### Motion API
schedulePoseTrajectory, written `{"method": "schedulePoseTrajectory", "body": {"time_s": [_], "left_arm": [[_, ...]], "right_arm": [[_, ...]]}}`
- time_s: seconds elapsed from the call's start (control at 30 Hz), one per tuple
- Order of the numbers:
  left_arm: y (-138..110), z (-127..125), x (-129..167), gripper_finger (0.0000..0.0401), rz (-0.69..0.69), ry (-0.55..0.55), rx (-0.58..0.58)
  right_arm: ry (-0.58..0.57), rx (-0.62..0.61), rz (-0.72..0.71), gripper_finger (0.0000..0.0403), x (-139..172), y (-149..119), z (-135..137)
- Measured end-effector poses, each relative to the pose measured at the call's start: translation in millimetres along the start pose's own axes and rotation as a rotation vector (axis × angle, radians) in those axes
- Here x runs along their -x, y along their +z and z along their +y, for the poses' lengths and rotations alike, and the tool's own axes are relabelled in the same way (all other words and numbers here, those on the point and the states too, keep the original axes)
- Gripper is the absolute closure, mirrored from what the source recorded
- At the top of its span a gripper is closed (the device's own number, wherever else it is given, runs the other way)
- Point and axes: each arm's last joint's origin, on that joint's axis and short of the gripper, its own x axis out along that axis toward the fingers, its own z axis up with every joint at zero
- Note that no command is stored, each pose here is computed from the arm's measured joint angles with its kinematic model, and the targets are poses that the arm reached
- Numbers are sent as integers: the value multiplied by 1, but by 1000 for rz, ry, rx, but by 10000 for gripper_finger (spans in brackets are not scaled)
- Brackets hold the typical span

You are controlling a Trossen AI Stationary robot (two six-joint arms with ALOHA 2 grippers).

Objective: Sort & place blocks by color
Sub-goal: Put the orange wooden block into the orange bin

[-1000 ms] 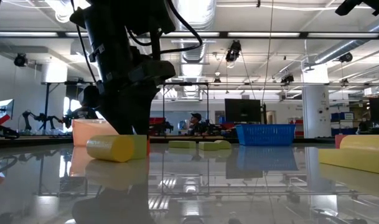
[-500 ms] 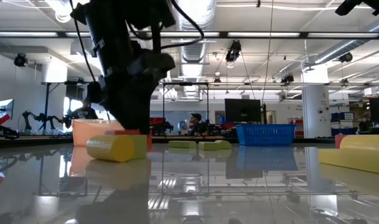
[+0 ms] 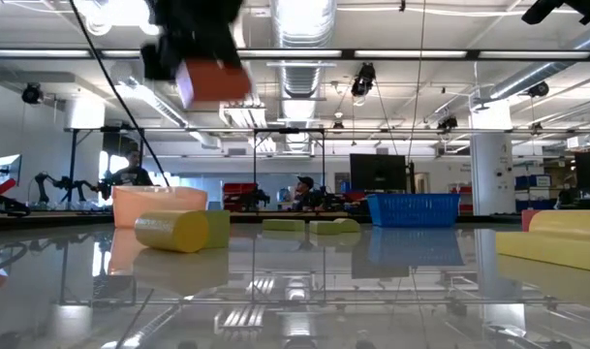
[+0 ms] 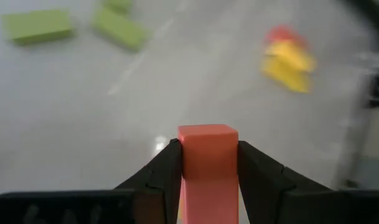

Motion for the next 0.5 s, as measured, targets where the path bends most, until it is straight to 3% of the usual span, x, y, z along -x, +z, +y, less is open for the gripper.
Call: {"method": "schedulePoseTrajectory", "body": {"time_s": [0.2, 0.33, 0.43, 0.5], "left_arm": [[-1, -45, 50, 293, -69, -202, -57], [-11, -74, 61, 293, -79, -254, -82], [-28, -93, 58, 293, -3, -276, -82], [-48, -102, 57, 293, 138, -261, -32]], "right_arm": [[-1, 0, 0, 371, 0, 0, 0], [-1, 0, 1, 371, 0, 0, 0], [-1, 0, 2, 371, 0, 0, 0], [-1, -1, 3, 371, 0, 0, 0]]}}
